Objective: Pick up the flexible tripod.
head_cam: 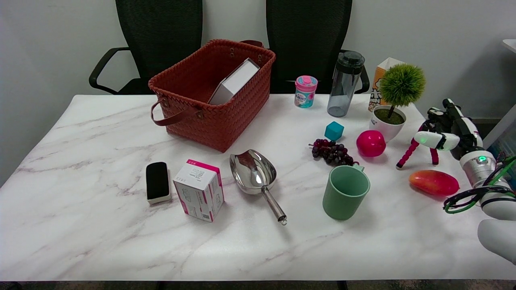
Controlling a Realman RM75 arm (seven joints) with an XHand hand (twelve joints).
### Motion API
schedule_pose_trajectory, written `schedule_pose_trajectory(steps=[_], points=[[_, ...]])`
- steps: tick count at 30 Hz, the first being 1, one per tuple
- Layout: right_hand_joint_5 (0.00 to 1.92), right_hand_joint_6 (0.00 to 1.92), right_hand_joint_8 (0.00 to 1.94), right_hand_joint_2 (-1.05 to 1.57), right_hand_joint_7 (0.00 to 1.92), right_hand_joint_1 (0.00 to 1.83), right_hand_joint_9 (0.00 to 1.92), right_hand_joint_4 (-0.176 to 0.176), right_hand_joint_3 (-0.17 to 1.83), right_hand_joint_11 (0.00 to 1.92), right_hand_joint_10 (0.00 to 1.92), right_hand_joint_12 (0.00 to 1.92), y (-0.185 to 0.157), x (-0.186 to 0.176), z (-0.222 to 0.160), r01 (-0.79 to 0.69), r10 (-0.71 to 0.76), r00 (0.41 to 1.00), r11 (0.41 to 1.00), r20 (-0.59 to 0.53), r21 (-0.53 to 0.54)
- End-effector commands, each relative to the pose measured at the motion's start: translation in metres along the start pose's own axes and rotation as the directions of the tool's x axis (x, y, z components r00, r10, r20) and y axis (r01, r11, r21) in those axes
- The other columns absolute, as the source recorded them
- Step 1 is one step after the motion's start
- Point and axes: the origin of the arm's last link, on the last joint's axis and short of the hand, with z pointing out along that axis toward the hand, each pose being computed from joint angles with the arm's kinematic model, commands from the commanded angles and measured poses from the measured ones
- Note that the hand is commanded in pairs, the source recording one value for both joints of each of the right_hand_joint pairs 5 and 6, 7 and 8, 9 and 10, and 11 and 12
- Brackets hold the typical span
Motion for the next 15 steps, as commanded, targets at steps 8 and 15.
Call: schedule_pose_trajectory(steps=[8, 15], points=[[0.0, 0.0, 0.29, -0.34, 0.29, 1.17, 0.25, 0.0, 0.52, 0.03, 0.25, 0.03, 0.0139, -0.0011, -0.005, 0.024, -0.022, 1.0, 0.997, 0.019, -0.077], [0.0, 0.0, 0.3, -0.28, 0.3, 1.22, 0.25, 0.0, 0.51, 0.04, 0.25, 0.04, 0.0142, -0.0006, -0.0053, 0.029, -0.028, 0.999, 0.996, 0.023, -0.079]])
